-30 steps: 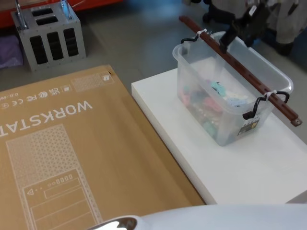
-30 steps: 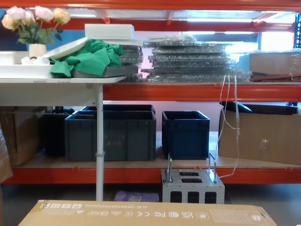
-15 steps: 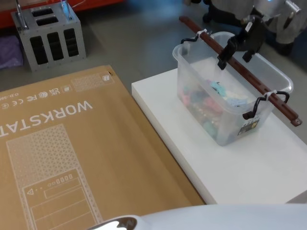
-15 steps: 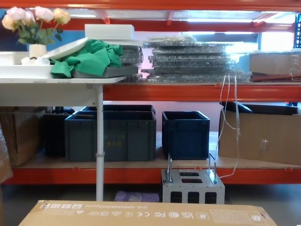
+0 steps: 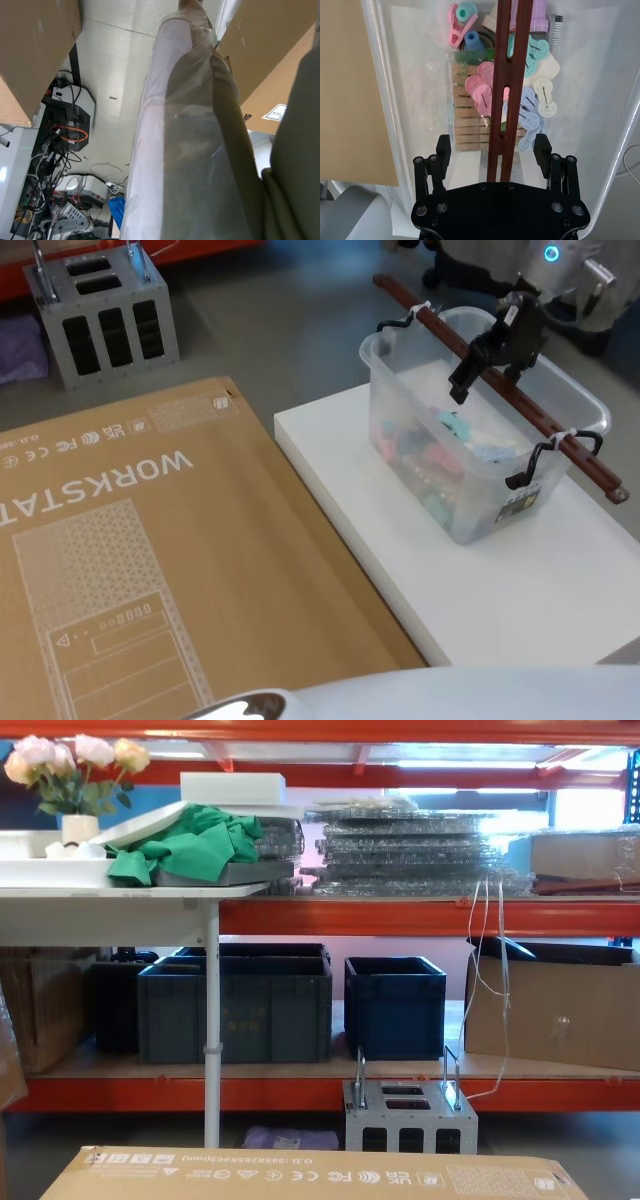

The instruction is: Use one hand to grasp the basket and place it at the designated location.

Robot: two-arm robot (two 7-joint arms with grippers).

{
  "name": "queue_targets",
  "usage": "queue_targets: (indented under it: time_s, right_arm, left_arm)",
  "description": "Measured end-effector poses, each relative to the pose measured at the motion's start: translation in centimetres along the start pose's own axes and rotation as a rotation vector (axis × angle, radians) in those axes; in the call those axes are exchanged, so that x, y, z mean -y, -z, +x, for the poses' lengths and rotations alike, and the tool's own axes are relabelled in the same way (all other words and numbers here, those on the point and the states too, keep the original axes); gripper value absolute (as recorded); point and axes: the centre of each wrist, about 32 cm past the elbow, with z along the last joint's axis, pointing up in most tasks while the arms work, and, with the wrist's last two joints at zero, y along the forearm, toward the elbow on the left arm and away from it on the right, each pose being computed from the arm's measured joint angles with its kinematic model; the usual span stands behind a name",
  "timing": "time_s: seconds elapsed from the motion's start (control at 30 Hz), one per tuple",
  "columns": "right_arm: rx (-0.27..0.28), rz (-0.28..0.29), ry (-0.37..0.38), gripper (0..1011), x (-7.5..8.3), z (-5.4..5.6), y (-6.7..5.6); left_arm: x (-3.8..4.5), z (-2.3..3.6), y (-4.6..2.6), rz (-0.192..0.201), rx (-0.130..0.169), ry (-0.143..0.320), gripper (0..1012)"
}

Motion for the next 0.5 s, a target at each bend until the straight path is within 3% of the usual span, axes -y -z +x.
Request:
queue_targets:
  time_s: [0.5]
  right_arm:
    - [-0.01, 0.01, -0.025, 1001, -1.8, 0.3, 0.2]
  left_arm:
    - [0.0, 0.0, 0.0, 0.0, 0.0, 0.0, 0]
